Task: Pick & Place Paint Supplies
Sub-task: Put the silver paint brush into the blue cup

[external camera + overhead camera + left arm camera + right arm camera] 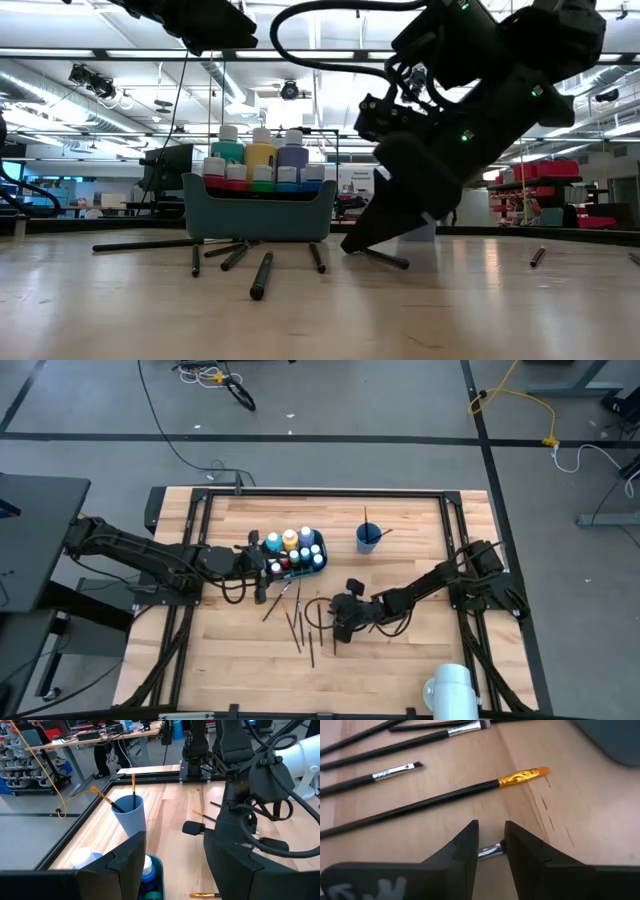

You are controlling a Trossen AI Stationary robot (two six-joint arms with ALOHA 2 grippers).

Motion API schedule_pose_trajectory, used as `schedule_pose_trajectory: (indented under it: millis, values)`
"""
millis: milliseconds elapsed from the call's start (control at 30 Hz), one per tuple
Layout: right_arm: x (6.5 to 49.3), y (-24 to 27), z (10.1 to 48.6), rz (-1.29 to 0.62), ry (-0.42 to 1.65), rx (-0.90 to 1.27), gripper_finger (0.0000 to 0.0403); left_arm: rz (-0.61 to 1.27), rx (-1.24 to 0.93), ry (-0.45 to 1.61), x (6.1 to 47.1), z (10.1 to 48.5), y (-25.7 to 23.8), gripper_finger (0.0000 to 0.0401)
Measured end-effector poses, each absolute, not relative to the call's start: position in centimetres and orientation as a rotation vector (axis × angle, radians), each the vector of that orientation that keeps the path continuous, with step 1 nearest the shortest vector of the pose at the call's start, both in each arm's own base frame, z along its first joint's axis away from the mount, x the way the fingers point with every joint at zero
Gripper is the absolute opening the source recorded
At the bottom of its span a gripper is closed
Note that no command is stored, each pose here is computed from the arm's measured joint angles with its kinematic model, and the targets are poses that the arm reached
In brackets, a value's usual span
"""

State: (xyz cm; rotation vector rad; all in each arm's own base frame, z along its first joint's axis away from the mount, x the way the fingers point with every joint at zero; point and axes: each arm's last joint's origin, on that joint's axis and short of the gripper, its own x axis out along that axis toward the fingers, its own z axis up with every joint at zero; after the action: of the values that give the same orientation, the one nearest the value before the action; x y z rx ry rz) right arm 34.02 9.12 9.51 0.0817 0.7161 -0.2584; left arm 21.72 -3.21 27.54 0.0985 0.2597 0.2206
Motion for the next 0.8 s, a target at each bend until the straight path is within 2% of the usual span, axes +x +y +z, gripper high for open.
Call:
schedule_pose_trajectory:
  millis: [233, 367, 533, 667, 800]
  values:
    - [33.7, 9.0, 9.9, -0.222, 0.747, -0.007, 0.0096, 0.221, 0.099, 0.260, 21.7, 27.5, -3.2, 0.0210]
    - [33.3, 9.0, 12.4, -0.206, 0.723, 0.003, 0.0095, 0.220, 0.099, 0.260, 21.7, 27.5, -3.2, 0.0210]
    - [31.7, 8.5, 14.0, -0.171, 0.826, -0.110, 0.0096, 0.220, 0.099, 0.260, 21.7, 27.5, -3.2, 0.0210]
    - [31.3, 8.6, 14.7, -0.013, 0.867, -0.250, 0.0096, 0.221, 0.099, 0.262, 21.7, 27.5, -3.2, 0.0210]
    - [31.1, 9.1, 14.3, 0.323, 0.880, -0.532, 0.0096, 0.221, 0.100, 0.262, 21.7, 27.5, -3.2, 0.0210]
